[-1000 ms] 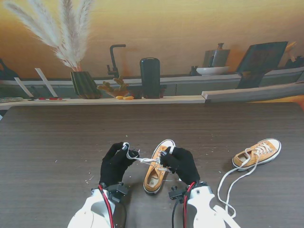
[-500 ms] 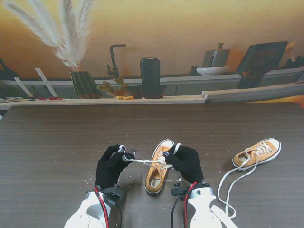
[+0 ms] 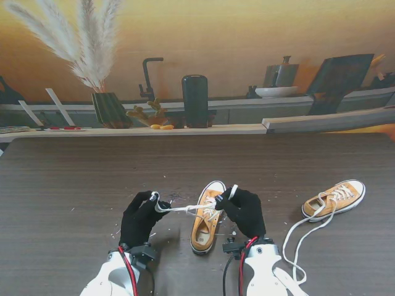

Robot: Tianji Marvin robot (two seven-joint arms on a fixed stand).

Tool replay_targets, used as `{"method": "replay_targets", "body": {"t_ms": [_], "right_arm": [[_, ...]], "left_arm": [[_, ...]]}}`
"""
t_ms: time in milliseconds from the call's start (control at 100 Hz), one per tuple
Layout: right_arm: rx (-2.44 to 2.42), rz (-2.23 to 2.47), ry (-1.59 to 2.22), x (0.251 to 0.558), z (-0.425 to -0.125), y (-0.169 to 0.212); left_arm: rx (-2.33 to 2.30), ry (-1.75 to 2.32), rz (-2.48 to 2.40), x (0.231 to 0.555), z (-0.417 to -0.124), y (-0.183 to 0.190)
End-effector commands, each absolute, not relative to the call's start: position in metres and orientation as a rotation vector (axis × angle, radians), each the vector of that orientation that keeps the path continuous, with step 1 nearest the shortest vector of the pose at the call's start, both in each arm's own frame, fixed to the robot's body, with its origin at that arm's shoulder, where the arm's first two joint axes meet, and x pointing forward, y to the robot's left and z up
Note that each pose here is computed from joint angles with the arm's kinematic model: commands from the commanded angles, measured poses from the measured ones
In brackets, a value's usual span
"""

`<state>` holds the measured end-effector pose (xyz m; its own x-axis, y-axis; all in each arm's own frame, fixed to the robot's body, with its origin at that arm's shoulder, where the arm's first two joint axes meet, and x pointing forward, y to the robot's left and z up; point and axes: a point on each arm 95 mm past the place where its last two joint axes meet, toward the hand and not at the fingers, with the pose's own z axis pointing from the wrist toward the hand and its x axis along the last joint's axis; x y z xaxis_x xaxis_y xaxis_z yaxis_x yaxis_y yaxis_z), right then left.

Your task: Tie the shoelaces into a bow on the shoes

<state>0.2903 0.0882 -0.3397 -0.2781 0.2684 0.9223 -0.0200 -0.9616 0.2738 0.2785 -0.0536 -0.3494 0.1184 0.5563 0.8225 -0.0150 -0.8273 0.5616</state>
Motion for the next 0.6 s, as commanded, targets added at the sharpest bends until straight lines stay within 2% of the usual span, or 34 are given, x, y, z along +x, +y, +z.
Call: {"method": "replay_targets", "body": {"t_ms": [0, 590], "right_arm": [[1.77, 2.351, 0.305, 0.289, -0.341, 0.089], [1.769, 2.244, 0.182, 0.286, -0.352, 0.072]], "left_arm": [[1.97, 0.504, 1.752, 0.277, -0.35, -0.053], [2.032, 0.505, 1.721, 0.273, -0.365, -0.043]]}}
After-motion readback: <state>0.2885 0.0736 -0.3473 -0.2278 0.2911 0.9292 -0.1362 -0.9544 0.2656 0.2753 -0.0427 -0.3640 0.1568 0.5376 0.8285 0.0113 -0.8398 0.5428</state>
